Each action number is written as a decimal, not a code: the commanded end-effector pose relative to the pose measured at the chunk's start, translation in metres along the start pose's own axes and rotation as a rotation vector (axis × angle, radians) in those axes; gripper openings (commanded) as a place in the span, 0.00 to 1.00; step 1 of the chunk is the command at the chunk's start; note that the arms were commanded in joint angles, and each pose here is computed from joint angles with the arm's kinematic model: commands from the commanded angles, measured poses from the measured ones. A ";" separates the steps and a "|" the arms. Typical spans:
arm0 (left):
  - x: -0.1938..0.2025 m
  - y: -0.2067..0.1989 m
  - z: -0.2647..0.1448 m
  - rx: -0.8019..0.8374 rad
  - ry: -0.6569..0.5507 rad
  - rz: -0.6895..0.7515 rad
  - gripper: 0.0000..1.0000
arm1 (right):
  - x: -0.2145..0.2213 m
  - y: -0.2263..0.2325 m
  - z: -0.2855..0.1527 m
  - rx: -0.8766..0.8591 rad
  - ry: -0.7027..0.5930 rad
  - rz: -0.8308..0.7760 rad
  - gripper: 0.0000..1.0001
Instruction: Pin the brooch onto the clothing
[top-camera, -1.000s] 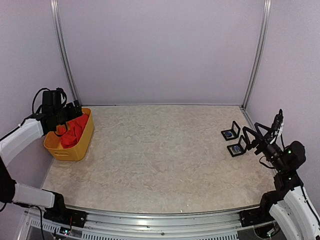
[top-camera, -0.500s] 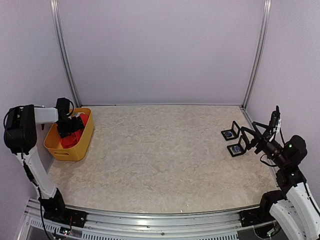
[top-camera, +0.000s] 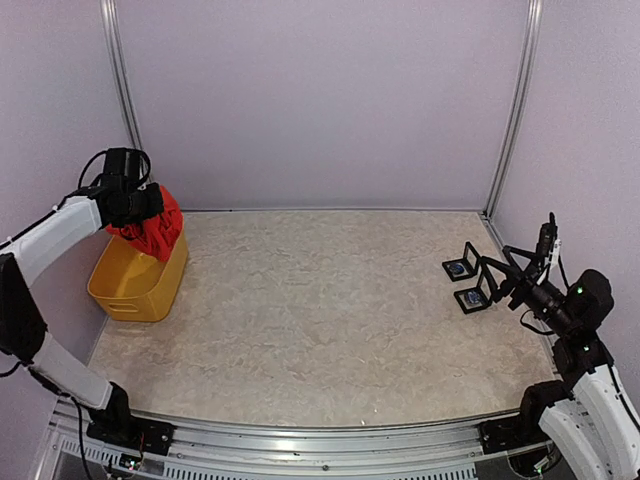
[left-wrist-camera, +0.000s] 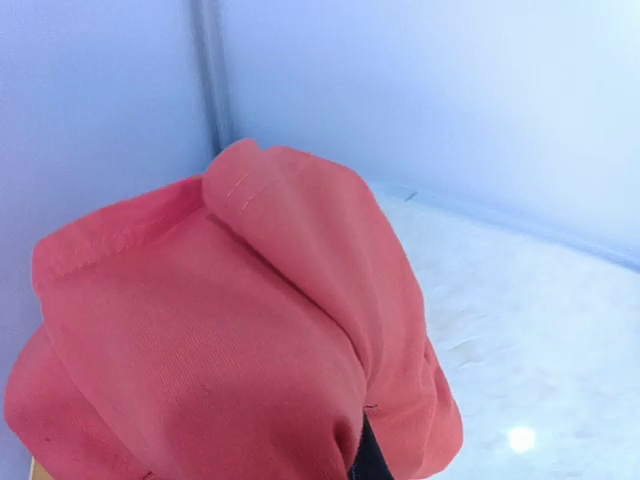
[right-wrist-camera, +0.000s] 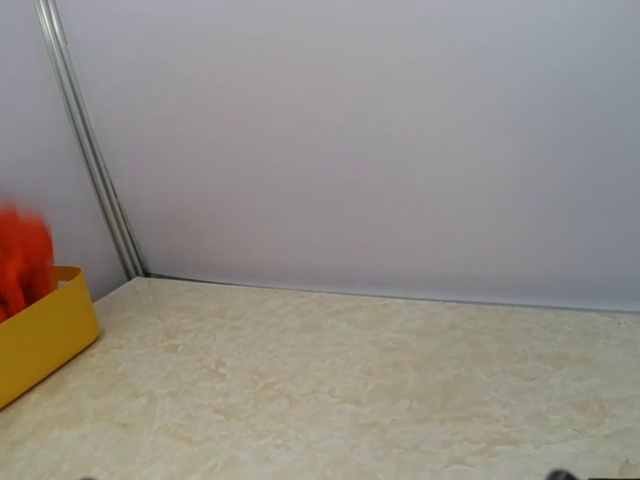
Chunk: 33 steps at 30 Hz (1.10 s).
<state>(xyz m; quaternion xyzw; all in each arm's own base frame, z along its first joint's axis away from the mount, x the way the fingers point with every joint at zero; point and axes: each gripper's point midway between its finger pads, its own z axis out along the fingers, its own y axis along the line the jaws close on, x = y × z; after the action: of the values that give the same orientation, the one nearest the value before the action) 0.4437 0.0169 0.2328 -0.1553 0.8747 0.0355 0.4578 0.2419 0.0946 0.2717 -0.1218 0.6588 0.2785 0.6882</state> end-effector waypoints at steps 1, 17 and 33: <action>-0.091 -0.071 -0.146 0.145 -0.365 0.123 0.00 | -0.017 0.006 0.004 -0.024 -0.015 -0.020 0.93; 0.145 -0.289 -0.220 0.876 0.057 0.524 0.00 | -0.037 0.036 0.026 -0.212 0.082 0.026 0.82; 0.182 -0.304 -0.152 0.729 0.093 0.582 0.90 | 0.046 0.114 0.102 -0.256 0.472 0.030 0.66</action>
<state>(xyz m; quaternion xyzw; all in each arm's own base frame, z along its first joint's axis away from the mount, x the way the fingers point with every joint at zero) 0.3153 -0.3726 0.1316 0.3158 0.8790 -0.1373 0.3299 0.2668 0.2371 0.2889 -0.2683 0.7191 0.3680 0.5248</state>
